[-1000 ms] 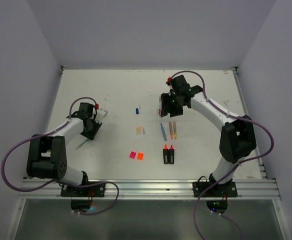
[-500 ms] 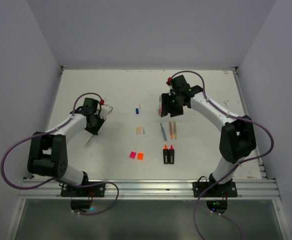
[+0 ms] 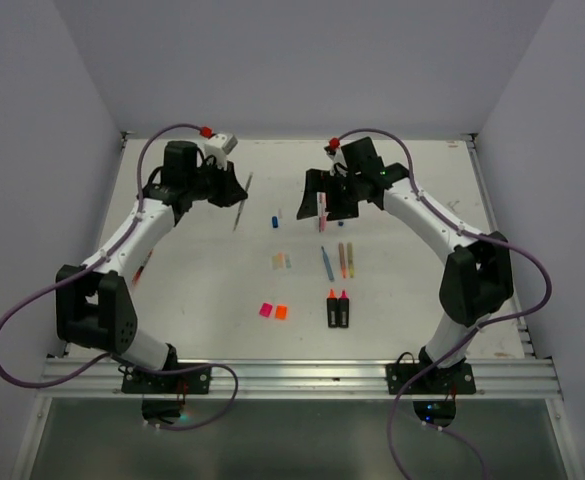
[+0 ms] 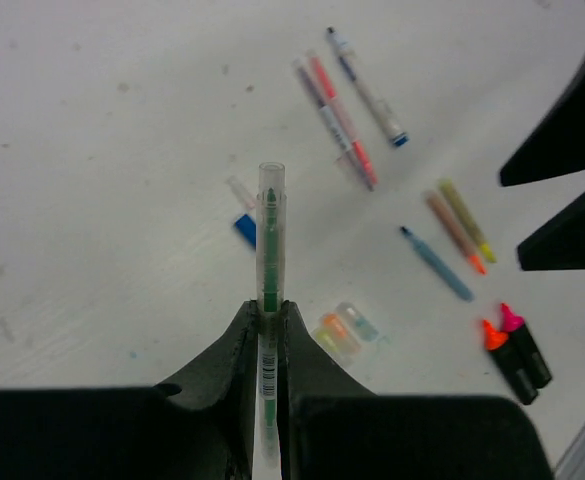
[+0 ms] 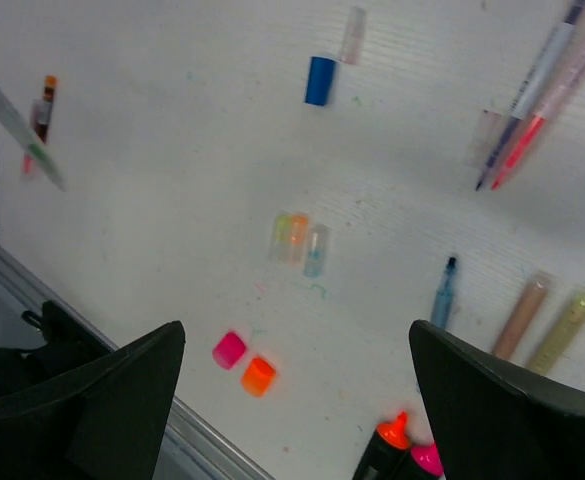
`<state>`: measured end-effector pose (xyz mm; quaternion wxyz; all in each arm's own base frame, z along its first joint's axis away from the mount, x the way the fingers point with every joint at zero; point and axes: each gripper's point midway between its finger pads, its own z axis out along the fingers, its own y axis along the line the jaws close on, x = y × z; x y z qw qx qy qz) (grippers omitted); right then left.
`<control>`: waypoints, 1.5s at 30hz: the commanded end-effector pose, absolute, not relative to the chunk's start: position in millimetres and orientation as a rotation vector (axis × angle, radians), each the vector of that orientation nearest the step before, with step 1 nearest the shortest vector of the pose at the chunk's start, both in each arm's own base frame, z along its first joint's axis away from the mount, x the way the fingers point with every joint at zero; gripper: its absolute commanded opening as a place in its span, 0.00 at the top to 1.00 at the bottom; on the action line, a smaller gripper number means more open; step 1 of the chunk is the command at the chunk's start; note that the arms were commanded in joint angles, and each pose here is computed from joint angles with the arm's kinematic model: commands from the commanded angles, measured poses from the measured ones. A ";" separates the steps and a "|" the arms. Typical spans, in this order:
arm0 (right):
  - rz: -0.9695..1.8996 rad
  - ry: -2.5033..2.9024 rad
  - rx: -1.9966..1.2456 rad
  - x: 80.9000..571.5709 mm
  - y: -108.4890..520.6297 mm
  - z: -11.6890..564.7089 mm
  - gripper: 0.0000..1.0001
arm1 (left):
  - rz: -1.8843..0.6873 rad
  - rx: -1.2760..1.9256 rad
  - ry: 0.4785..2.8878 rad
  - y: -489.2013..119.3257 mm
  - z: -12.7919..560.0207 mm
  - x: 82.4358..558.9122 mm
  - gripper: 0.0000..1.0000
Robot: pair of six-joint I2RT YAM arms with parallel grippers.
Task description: Open the pen caps
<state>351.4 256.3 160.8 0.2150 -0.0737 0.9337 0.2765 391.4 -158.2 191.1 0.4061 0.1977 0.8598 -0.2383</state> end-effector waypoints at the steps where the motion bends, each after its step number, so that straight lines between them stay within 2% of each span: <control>1: 1.059 2.435 -0.290 346.3 290.8 203.2 0.01 | -1.073 0.426 1.929 -211.9 245.5 375.5 1.00; 3: 1.130 2.375 -0.327 342.4 300.8 214.9 0.01 | -1.171 0.438 1.797 -221.8 262.5 371.5 1.00; 5: 1.240 2.299 -0.393 335.6 316.9 229.4 0.02 | -1.271 0.382 1.767 -227.3 272.3 366.8 1.00; 9: 1.399 2.226 -0.369 327.2 336.8 238.8 0.10 | -1.387 0.348 1.662 -237.0 290.4 363.7 1.00; 13: 1.408 2.209 -0.403 327.8 349.3 237.0 0.19 | -1.576 0.191 1.620 -243.5 295.7 350.6 1.00; 19: 1.388 2.185 -0.425 334.1 357.9 238.5 0.29 | -1.688 0.043 1.583 -244.0 297.3 346.7 1.00; 21: 1.404 2.205 -0.430 333.0 361.9 233.2 0.38 | -1.704 0.015 1.569 -243.1 295.7 344.6 1.00; 23: 1.418 2.207 -0.441 330.2 365.6 232.7 0.52 | -1.718 -0.008 1.573 -242.5 294.7 343.8 1.00; 24: 1.429 2.206 -0.441 328.3 366.3 234.1 0.72 | -1.717 -0.016 1.574 -242.2 293.8 344.3 1.00; 26: 1.429 2.214 -0.442 325.1 367.3 231.3 0.95 | -1.718 -0.022 1.578 -242.3 291.9 345.5 1.00; 27: 1.432 2.218 -0.443 323.9 367.7 230.6 1.00 | -1.716 -0.027 1.583 -242.4 290.9 346.4 1.00; 28: 1.432 2.220 -0.442 323.1 367.2 230.5 1.00 | -1.715 -0.026 1.587 -242.8 289.7 347.4 1.00; 31: 1.428 2.227 -0.444 320.1 365.1 232.1 1.00 | -1.693 -0.010 1.592 -242.6 287.7 349.1 0.86; 34: 1.432 2.249 -0.445 314.4 362.4 230.2 1.00 | -1.668 0.020 1.600 -243.9 287.7 352.2 0.76; 45: 1.483 2.324 -0.485 296.0 358.8 219.0 1.00 | -1.620 0.047 1.605 -244.3 296.1 375.0 0.73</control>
